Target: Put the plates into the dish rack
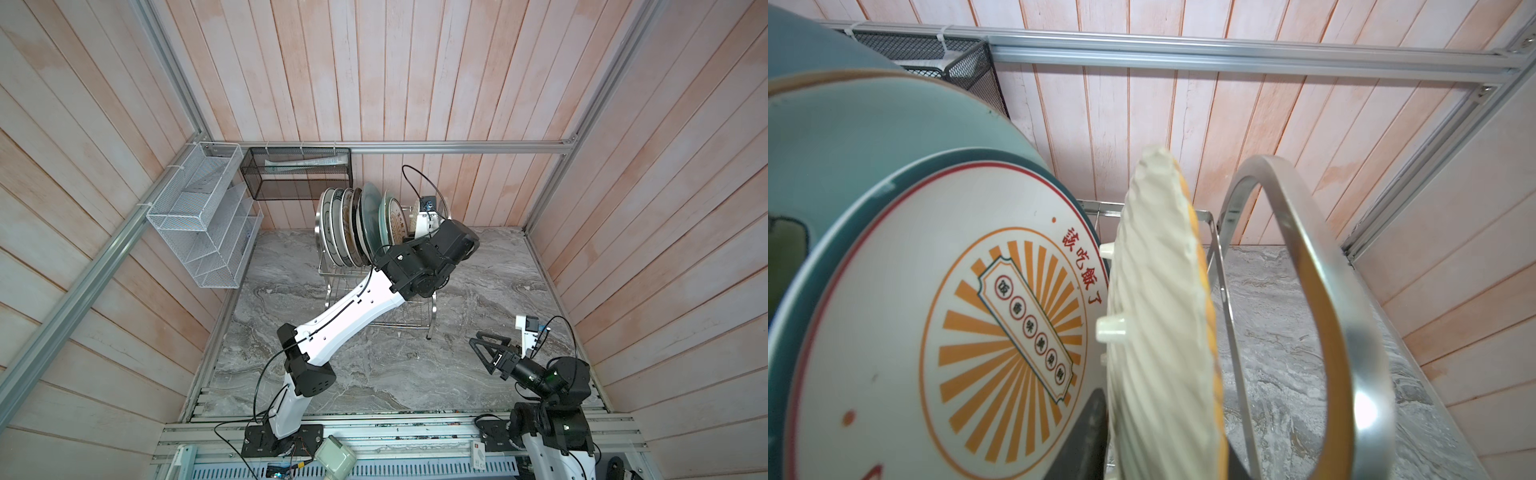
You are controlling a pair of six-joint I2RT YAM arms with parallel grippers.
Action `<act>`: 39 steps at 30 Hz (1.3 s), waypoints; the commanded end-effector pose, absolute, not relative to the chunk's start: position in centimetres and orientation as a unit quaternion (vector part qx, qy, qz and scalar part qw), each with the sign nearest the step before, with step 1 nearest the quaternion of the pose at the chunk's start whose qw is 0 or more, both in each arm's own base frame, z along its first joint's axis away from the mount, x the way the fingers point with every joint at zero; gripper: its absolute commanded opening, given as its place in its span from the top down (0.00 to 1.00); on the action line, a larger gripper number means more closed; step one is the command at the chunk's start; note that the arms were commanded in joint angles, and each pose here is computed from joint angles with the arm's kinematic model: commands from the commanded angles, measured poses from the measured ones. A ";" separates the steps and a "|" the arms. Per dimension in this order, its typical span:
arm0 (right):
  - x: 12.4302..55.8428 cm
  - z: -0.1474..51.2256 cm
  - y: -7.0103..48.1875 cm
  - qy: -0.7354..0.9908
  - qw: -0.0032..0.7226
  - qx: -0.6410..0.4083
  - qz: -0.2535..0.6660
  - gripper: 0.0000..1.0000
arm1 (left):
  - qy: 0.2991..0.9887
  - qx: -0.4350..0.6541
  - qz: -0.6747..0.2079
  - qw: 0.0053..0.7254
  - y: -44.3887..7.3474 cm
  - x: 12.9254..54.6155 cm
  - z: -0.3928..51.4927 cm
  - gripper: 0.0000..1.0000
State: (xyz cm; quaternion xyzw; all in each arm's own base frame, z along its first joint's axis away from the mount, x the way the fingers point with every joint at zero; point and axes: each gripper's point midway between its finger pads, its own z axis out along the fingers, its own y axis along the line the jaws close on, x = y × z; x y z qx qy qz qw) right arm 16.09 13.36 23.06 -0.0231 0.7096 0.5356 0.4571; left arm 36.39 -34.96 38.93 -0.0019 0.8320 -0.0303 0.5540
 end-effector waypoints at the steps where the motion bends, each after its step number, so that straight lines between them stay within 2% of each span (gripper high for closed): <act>1: 15.8 23.4 13.4 0.707 0.463 -0.030 0.534 0.02 | 0.826 -0.028 -0.039 0.562 -32.9 36.1 40.5 0.66; 17: 16.5 23.3 13.1 0.704 0.469 -0.012 0.533 0.02 | 0.817 -0.039 -0.047 0.573 -30.0 36.1 42.4 0.60; 26: 16.7 23.4 13.0 0.699 0.470 -0.006 0.539 0.02 | 0.809 0.032 -0.094 0.579 -31.9 35.9 42.3 0.66; 39: 16.8 23.3 13.0 0.696 0.470 -0.003 0.542 0.02 | 0.806 0.057 -0.028 0.588 -32.6 37.5 42.0 0.73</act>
